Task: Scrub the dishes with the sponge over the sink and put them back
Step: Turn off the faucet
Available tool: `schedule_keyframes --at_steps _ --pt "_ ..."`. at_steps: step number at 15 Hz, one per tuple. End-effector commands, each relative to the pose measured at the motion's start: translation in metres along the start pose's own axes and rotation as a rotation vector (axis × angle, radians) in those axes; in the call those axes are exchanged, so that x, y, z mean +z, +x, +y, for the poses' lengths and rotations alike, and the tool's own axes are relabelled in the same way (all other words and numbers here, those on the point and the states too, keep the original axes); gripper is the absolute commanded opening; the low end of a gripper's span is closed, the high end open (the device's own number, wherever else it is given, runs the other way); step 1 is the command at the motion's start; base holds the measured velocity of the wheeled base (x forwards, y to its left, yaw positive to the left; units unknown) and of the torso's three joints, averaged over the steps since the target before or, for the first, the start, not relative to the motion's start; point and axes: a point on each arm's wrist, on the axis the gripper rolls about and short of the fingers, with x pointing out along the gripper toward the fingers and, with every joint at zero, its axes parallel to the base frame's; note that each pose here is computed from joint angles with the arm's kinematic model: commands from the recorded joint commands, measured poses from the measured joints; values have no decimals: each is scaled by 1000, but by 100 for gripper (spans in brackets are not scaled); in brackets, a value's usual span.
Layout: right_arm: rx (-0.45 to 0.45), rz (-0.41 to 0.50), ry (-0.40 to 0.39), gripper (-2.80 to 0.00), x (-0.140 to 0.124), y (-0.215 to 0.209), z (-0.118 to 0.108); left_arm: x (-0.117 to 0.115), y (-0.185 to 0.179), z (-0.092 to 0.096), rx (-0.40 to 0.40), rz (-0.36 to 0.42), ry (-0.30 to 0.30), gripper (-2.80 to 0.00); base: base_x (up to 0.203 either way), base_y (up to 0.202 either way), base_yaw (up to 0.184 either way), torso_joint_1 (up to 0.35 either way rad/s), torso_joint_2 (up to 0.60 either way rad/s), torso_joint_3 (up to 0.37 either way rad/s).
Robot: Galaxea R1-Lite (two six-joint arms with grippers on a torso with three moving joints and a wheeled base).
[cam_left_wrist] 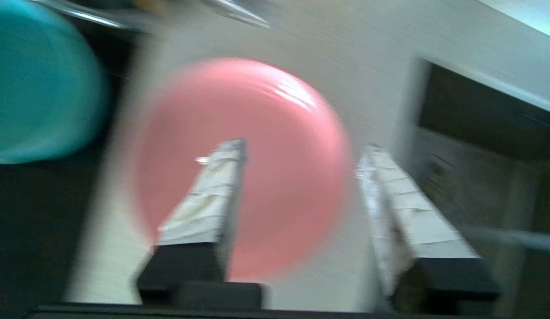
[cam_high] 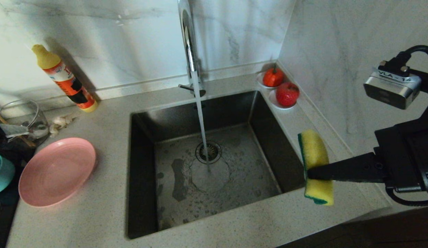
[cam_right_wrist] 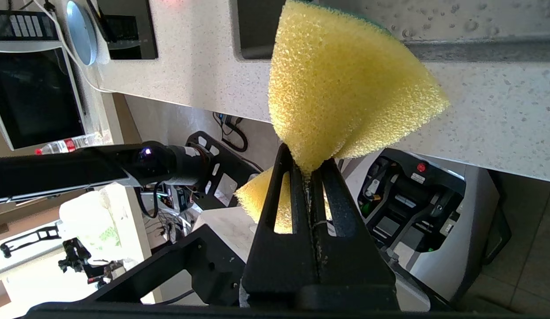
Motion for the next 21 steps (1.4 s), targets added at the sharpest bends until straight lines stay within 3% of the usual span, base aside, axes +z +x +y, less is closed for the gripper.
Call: schedule_keyframes --at_steps 1,6,11,17,21 --pt "-3 2 6 -280 0 0 -1 5 -3 -35 -126 26 19 -280 0 0 0 0 0 0" --pt "-34 -11 24 -280 3 2 -8 -21 13 -100 -348 259 4 -280 0 0 0 0 0 0" --pt "-15 -46 13 -280 7 2 -6 -57 56 -133 -383 473 -70 -280 0 0 0 0 0 0" --pt "-37 -39 28 -280 5 10 -14 -67 87 -158 -457 617 -194 -280 0 0 0 0 0 0" --pt "-46 -50 36 -280 6 15 -19 -73 92 -179 -509 658 -184 -280 0 0 0 0 0 0"
